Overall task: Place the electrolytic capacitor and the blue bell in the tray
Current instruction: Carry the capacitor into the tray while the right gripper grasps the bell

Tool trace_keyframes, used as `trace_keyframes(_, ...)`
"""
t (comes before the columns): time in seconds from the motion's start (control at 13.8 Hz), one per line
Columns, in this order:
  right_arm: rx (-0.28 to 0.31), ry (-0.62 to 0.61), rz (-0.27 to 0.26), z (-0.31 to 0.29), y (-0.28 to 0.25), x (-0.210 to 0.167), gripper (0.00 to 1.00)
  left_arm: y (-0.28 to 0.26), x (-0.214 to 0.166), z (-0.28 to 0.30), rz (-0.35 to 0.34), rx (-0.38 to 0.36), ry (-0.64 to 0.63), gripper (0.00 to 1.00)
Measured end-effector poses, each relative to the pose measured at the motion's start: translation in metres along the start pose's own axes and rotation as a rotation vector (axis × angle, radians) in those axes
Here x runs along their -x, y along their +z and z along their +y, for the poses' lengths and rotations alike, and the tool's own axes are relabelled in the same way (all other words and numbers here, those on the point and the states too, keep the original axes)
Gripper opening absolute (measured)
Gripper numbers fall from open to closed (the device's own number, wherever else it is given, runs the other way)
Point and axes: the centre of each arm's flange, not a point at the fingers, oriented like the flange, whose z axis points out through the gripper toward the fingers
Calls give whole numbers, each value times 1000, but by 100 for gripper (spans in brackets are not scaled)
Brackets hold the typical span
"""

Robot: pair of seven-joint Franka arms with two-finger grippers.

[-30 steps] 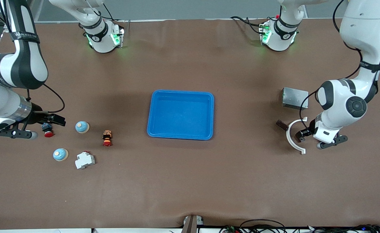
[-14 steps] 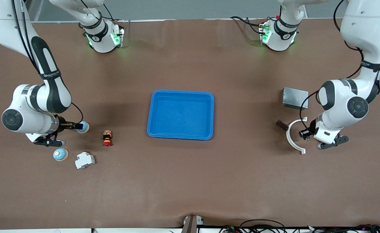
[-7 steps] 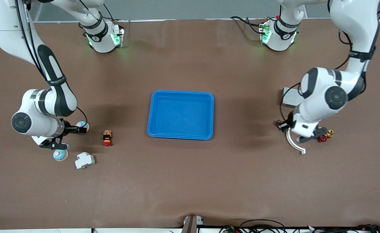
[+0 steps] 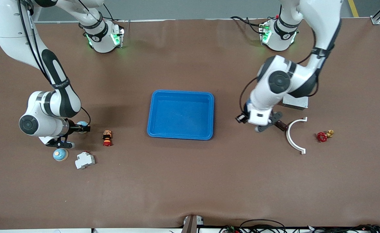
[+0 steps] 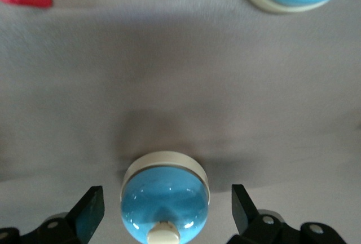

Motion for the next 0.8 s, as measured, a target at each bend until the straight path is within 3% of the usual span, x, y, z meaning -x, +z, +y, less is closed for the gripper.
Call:
trace_keyframes(0.36, 0, 0, -12, 0, 5, 3, 99, 35, 79, 48, -35, -21, -139, 33)
trace_keyframes(0.44, 0, 0, -12, 0, 5, 3, 94, 46, 89, 54, -34, -32, -156, 33)
trace_keyframes(0.65, 0, 0, -11, 0, 4, 3, 66, 84, 115, 70, -1, -64, -212, 33)
trace_keyframes(0.8, 0, -1, -13, -1, 4, 3, 66, 112, 132, 80, 32, -83, -228, 33)
